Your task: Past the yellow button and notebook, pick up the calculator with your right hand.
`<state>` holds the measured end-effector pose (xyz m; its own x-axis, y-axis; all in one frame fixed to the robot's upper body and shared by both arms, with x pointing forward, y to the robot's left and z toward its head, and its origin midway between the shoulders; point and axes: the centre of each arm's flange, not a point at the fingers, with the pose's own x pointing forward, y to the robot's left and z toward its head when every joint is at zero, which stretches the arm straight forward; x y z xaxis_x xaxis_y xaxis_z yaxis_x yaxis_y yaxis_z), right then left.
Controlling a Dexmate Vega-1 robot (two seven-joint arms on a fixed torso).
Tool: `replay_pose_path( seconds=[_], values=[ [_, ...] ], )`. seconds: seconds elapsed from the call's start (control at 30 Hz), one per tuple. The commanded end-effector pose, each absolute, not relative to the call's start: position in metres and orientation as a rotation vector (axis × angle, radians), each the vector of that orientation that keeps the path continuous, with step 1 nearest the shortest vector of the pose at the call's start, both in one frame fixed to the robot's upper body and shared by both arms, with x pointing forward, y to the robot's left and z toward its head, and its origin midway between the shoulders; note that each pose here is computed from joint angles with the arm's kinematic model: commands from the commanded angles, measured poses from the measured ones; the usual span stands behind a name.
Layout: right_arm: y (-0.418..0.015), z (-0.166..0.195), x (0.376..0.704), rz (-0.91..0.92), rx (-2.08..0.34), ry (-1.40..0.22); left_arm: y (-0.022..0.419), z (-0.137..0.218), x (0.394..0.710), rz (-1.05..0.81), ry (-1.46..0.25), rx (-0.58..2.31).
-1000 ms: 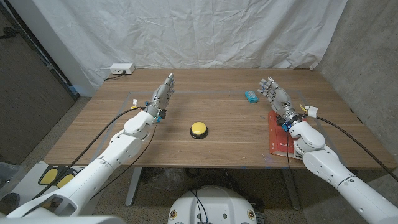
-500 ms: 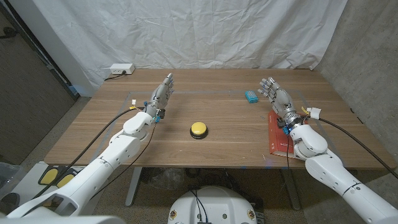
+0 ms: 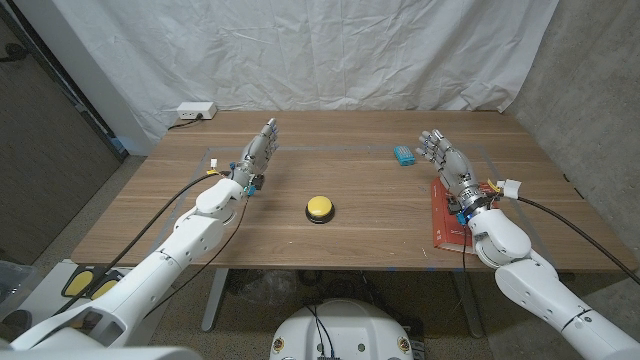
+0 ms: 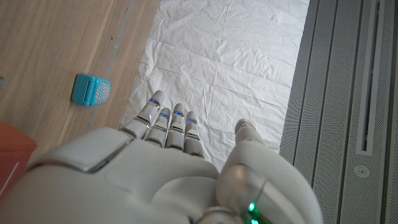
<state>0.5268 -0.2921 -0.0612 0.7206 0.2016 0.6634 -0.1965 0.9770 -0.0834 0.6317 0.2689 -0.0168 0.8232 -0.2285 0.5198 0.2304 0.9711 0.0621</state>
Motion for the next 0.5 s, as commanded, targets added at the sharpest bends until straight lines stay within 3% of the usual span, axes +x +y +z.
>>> replay_pose_path(
  seconds=[0.03, 0.5],
  values=[
    [-0.295, -0.074, 0.511, 0.194, -0.042, -0.726, 0.265, -0.013, 0.632, -0.255, -0.549, 0.007],
    [-0.307, -0.086, 0.489, 0.181, -0.052, -0.747, 0.258, -0.003, 0.624, -0.269, -0.519, 0.078]
  ],
)
